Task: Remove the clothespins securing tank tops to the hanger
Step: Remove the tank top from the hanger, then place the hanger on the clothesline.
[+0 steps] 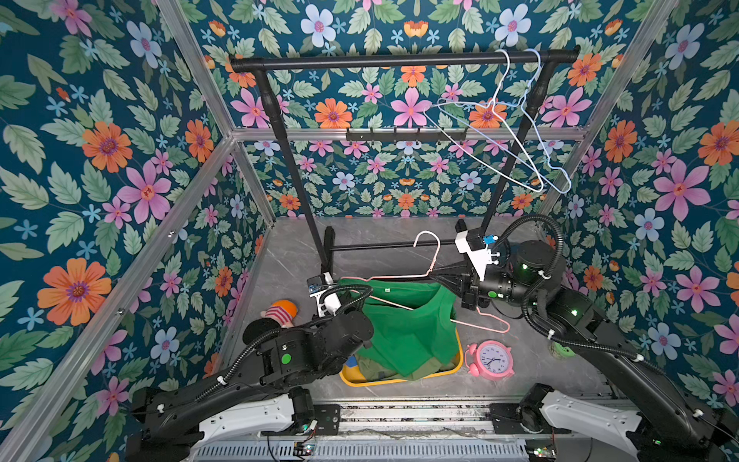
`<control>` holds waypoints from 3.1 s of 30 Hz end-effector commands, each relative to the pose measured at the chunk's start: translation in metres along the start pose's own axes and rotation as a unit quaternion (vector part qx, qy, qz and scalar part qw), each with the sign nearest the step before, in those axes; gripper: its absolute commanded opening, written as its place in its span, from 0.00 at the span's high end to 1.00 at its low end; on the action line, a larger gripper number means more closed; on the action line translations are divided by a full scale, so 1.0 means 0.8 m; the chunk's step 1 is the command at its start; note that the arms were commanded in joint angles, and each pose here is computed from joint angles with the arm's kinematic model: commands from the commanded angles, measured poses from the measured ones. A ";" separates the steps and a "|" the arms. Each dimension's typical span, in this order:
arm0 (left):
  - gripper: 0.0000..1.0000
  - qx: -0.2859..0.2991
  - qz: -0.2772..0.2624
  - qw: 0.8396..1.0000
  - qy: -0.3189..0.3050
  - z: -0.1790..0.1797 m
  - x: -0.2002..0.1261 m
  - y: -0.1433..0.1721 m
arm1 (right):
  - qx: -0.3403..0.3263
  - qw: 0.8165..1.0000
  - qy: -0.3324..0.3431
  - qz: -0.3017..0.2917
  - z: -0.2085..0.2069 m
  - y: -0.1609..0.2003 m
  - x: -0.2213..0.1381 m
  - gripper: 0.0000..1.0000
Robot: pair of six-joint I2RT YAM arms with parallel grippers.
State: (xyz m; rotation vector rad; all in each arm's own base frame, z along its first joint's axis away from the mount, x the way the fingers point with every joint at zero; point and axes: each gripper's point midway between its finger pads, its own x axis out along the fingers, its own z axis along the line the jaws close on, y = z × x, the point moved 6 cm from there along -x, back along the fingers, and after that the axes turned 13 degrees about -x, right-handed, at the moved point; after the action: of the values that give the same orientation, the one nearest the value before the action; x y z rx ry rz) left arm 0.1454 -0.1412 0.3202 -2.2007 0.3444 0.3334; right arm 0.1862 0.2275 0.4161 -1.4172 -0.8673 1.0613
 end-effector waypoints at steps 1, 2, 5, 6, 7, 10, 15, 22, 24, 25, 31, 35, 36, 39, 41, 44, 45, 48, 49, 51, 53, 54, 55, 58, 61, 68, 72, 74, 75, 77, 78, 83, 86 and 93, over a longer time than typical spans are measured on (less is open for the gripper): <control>0.98 -0.008 0.001 1.000 -0.010 0.014 -0.004 -0.003 | -0.004 0.998 0.000 -0.060 -0.010 -0.022 0.016 1.00; 0.98 -0.011 0.003 1.000 -0.007 0.018 -0.005 -0.002 | 0.001 0.998 0.004 -0.068 -0.015 -0.021 0.022 1.00; 0.95 -0.018 0.007 1.000 0.007 0.025 -0.007 -0.001 | 0.015 0.995 0.015 -0.098 -0.027 -0.021 0.036 1.00; 0.94 -0.019 0.008 1.000 0.011 0.026 -0.007 -0.001 | 0.023 0.994 0.013 -0.103 -0.030 -0.019 0.040 1.00; 0.92 -0.019 0.011 1.000 0.017 0.027 -0.008 -0.001 | 0.030 0.994 0.005 -0.105 -0.030 -0.019 0.046 1.00; 0.83 -0.011 0.018 0.999 0.027 0.025 -0.011 -0.003 | 0.044 0.995 -0.021 -0.092 -0.029 -0.016 0.055 1.00; 0.54 0.003 0.022 0.999 0.026 0.025 -0.018 -0.013 | 0.048 0.996 -0.008 -0.068 -0.025 -0.002 0.046 1.00; 0.45 0.025 0.033 0.997 0.069 0.007 -0.042 -0.048 | 0.037 0.998 -0.031 -0.038 -0.017 0.000 0.042 1.00; 0.44 0.041 0.041 0.992 0.108 -0.012 -0.054 -0.063 | 0.033 0.998 -0.042 -0.030 -0.015 0.001 0.045 1.00; 0.41 0.052 0.044 0.989 0.131 -0.023 -0.061 -0.072 | 0.032 0.998 -0.049 -0.026 -0.014 0.000 0.047 1.00; 0.24 0.122 0.038 0.977 0.173 -0.072 -0.080 -0.104 | 0.040 0.995 -0.088 -0.021 -0.020 0.003 0.070 1.00; 0.18 0.186 0.052 0.969 0.151 -0.090 -0.074 -0.098 | 0.054 0.991 -0.122 -0.025 -0.026 0.003 0.088 1.00; 0.18 0.195 0.055 0.968 0.145 -0.091 -0.073 -0.097 | 0.057 0.990 -0.129 -0.023 -0.027 0.004 0.092 1.00; 0.18 0.186 0.055 0.970 0.145 -0.087 -0.078 -0.104 | 0.066 0.986 -0.152 -0.017 -0.032 0.009 0.107 1.00; 0.18 0.161 0.053 0.974 0.153 -0.076 -0.084 -0.111 | 0.075 0.984 -0.164 -0.018 -0.038 0.012 0.117 1.00; 0.19 0.118 0.048 0.979 0.161 -0.050 -0.093 -0.120 | 0.089 0.980 -0.175 -0.027 -0.051 0.016 0.131 1.00; 0.19 0.106 0.047 0.979 0.166 -0.043 -0.095 -0.121 | 0.095 0.979 -0.178 -0.033 -0.055 0.015 0.135 1.00; 0.20 0.073 0.046 0.979 0.182 -0.026 -0.101 -0.123 | 0.113 0.976 -0.180 -0.055 -0.068 0.020 0.149 1.00; 0.20 0.070 0.046 0.979 0.185 -0.023 -0.102 -0.123 | 0.119 0.974 -0.181 -0.065 -0.072 0.022 0.153 1.00; 0.20 0.072 0.046 0.980 0.181 -0.021 -0.101 -0.122 | 0.137 0.969 -0.185 -0.085 -0.081 0.025 0.159 1.00; 0.19 0.085 0.048 0.980 0.173 -0.023 -0.099 -0.120 | 0.146 0.963 -0.201 -0.104 -0.083 0.021 0.161 1.00; 0.19 0.092 0.049 0.980 0.169 -0.025 -0.098 -0.119 | 0.158 0.961 -0.205 -0.099 -0.088 0.032 0.171 1.00; 0.19 0.099 0.051 0.980 0.166 -0.028 -0.096 -0.117 | 0.162 0.959 -0.210 -0.102 -0.089 0.034 0.173 1.00; 0.19 0.107 0.051 0.980 0.160 -0.034 -0.094 -0.116 | 0.169 0.954 -0.222 -0.110 -0.089 0.035 0.174 1.00; 0.19 0.101 0.045 0.980 0.165 -0.035 -0.094 -0.117 | 0.172 0.950 -0.231 -0.118 -0.087 0.031 0.173 1.00; 0.20 0.057 0.023 0.980 0.187 -0.023 -0.105 -0.135 | 0.188 0.940 -0.254 -0.129 -0.090 0.029 0.180 1.00; 0.19 0.059 0.022 0.979 0.193 -0.023 -0.106 -0.136 | 0.176 0.945 -0.245 -0.124 -0.090 0.017 0.171 1.00; 0.19 0.067 0.025 0.978 0.196 -0.030 -0.107 -0.136 | 0.164 0.954 -0.222 -0.114 -0.093 0.008 0.161 1.00; 0.19 0.069 0.025 0.978 0.197 -0.034 -0.107 -0.137 | 0.158 0.960 -0.208 -0.102 -0.095 0.008 0.159 1.00; 0.20 0.068 0.020 0.979 0.193 -0.042 -0.107 -0.142 | 0.124 0.976 -0.160 -0.079 -0.088 -0.011 0.140 1.00; 0.20 0.066 0.016 0.980 0.189 -0.046 -0.106 -0.144 | 0.108 0.983 -0.137 -0.064 -0.086 -0.014 0.135 1.00; 0.20 0.069 -0.001 0.978 0.195 -0.073 -0.102 -0.148 | 0.044 0.999 -0.020 -0.012 -0.084 -0.045 0.097 1.00; 0.20 0.074 -0.006 0.977 0.202 -0.085 -0.102 -0.150 | 0.015 0.999 0.033 0.004 -0.087 -0.069 0.077 1.00; 0.20 0.074 -0.010 0.977 0.202 -0.084 -0.095 -0.140 | -0.063 0.982 0.177 0.007 -0.111 -0.126 0.044 1.00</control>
State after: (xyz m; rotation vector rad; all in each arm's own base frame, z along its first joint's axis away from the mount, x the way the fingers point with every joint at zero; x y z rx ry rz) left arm 0.1215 -0.1175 0.4664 -2.0958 0.5693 -0.1329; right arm 0.2737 0.2574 0.5114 -1.4833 -0.8043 0.8553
